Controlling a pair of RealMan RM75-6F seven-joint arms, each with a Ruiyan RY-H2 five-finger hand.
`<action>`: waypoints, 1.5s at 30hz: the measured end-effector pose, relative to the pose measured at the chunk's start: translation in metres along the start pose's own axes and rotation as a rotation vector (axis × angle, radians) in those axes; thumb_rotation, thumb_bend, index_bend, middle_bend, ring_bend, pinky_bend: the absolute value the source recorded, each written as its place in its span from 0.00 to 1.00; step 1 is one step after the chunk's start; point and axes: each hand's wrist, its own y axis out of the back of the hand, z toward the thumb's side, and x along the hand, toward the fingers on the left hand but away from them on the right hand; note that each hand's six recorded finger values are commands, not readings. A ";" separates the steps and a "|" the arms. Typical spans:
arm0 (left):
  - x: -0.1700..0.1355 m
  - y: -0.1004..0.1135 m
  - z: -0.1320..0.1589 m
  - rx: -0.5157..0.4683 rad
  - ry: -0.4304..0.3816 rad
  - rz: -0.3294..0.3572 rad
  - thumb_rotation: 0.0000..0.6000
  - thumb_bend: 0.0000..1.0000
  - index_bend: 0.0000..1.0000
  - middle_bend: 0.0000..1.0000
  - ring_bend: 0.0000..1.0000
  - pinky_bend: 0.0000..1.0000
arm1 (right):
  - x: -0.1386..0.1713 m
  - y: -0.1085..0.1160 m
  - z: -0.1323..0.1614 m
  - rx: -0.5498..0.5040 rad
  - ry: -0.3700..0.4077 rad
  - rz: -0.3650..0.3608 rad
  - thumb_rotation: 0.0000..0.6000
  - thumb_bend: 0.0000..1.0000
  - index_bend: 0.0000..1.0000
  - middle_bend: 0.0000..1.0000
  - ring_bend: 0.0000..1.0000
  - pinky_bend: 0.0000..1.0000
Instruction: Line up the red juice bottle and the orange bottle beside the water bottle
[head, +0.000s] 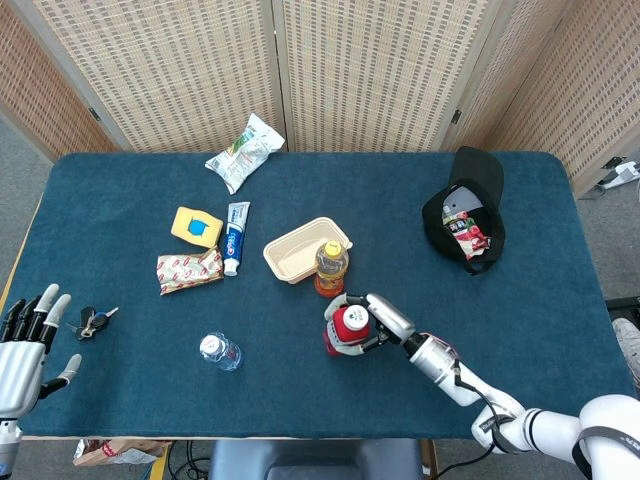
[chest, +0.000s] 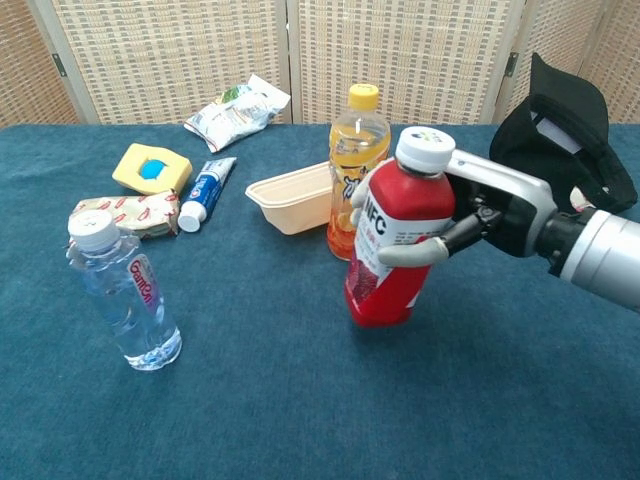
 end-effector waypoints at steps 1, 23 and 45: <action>0.000 0.000 0.000 0.000 0.000 0.001 1.00 0.26 0.07 0.00 0.04 0.01 | -0.004 -0.005 0.003 0.004 0.005 0.011 1.00 0.33 0.61 0.51 0.39 0.38; -0.004 0.002 -0.011 -0.007 0.015 0.007 1.00 0.26 0.07 0.00 0.04 0.01 | -0.072 -0.082 0.016 0.047 0.019 0.156 1.00 0.30 0.61 0.47 0.37 0.38; -0.005 0.001 -0.015 -0.015 0.015 0.016 1.00 0.26 0.07 0.00 0.04 0.01 | -0.074 -0.084 0.018 0.111 0.042 0.168 1.00 0.06 0.09 0.07 0.05 0.15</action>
